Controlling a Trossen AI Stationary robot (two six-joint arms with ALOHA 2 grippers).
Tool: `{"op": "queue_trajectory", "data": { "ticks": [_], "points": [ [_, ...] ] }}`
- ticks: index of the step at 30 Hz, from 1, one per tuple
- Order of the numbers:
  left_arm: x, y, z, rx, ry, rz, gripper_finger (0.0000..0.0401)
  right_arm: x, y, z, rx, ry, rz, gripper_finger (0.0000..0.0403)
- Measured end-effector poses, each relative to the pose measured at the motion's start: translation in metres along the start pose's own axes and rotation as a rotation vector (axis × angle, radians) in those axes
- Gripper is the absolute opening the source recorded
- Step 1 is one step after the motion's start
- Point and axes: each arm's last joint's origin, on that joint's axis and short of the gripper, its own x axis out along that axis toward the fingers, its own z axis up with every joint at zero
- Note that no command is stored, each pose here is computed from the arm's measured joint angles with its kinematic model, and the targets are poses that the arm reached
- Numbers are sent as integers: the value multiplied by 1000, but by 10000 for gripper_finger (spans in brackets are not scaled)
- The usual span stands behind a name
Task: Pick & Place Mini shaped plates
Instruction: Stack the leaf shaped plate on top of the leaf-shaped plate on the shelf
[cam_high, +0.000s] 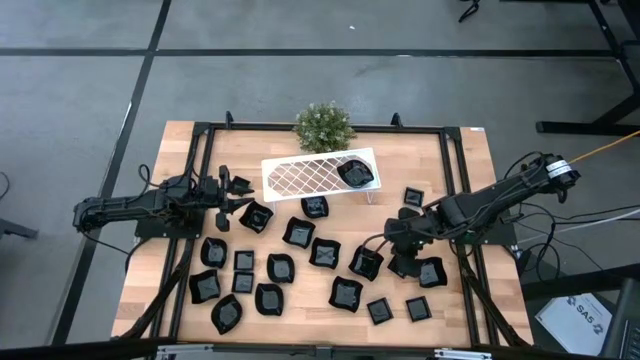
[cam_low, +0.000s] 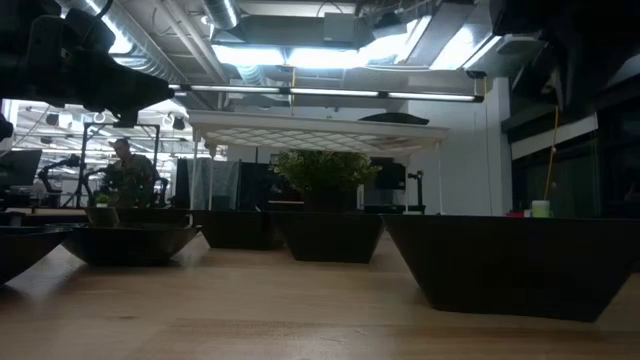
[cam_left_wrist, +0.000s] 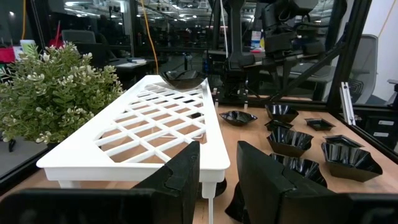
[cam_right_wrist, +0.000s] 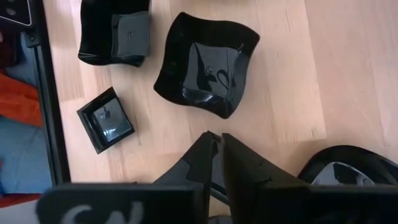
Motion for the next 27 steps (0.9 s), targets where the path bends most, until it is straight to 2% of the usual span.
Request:
{"op": "queue_trajectory", "data": {
  "ticks": [27],
  "points": [
    [0, 0, 0, 0, 0, 0, 100, 0, 0, 0, 0, -1, 0, 29]
  ]
}}
